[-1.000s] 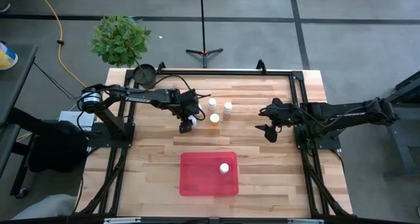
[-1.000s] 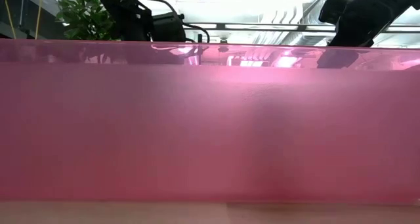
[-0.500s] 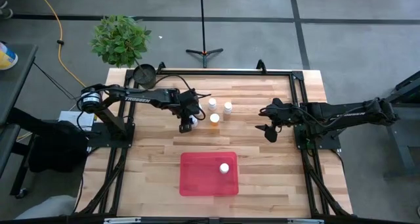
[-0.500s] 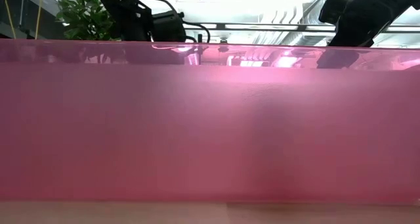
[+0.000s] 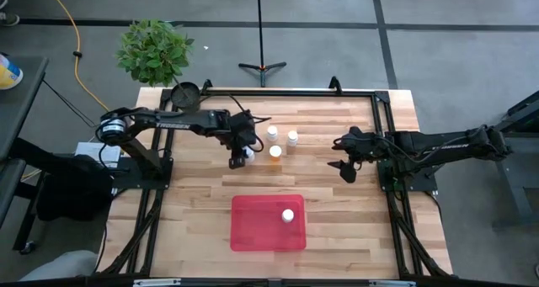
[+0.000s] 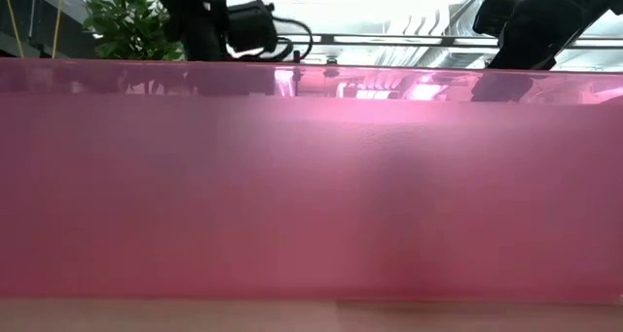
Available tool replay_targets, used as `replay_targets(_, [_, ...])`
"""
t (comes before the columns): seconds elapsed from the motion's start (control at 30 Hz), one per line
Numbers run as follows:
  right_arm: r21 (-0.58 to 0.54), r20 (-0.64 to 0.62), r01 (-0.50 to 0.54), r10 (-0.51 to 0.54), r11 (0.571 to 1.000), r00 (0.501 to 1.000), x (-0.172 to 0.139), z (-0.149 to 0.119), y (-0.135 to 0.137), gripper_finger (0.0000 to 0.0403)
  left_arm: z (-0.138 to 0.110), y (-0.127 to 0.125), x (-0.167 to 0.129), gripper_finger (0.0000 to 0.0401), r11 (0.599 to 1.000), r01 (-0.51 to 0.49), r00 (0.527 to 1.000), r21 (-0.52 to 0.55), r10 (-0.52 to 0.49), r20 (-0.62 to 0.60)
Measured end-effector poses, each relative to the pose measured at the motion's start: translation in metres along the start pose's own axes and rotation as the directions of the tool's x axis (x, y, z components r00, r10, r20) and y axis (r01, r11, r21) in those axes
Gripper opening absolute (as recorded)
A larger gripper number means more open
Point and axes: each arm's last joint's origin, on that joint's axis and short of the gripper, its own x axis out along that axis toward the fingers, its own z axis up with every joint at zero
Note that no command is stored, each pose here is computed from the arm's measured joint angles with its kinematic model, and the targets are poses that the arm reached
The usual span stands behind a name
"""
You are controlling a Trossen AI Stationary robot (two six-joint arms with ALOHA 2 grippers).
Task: Pick and place pill bottles into a basket
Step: Put the white medicine bottle into the red bin
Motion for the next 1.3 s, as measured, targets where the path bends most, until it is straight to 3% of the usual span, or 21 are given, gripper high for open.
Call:
replay_targets(0.4, [0.001,-0.008,0.001,-0.001,1.0,1.0,0.0,-0.001,0.0,0.0287,0.002,-0.013,-0.07,0.019,0.999,0.04,0.994,-0.012,-0.038,0.101])
replay_targets(0.8, [0.019,-0.006,0.002,-0.002,1.0,1.0,0.0,-0.001,0.0,0.0287,-0.017,-0.063,-0.132,0.019,0.988,0.129,0.954,0.082,-0.146,0.262])
replay_targets(1.03, [0.02,-0.006,0.002,-0.001,1.0,1.0,0.0,-0.001,0.0,0.0287,-0.021,-0.103,-0.141,0.019,0.966,0.182,0.921,0.181,-0.232,0.312])
replay_targets(1.3, [0.024,-0.004,0.001,-0.001,1.0,1.0,0.0,0.0,0.0,0.0287,-0.016,-0.151,-0.131,0.019,0.931,0.195,0.893,0.309,-0.299,0.336])
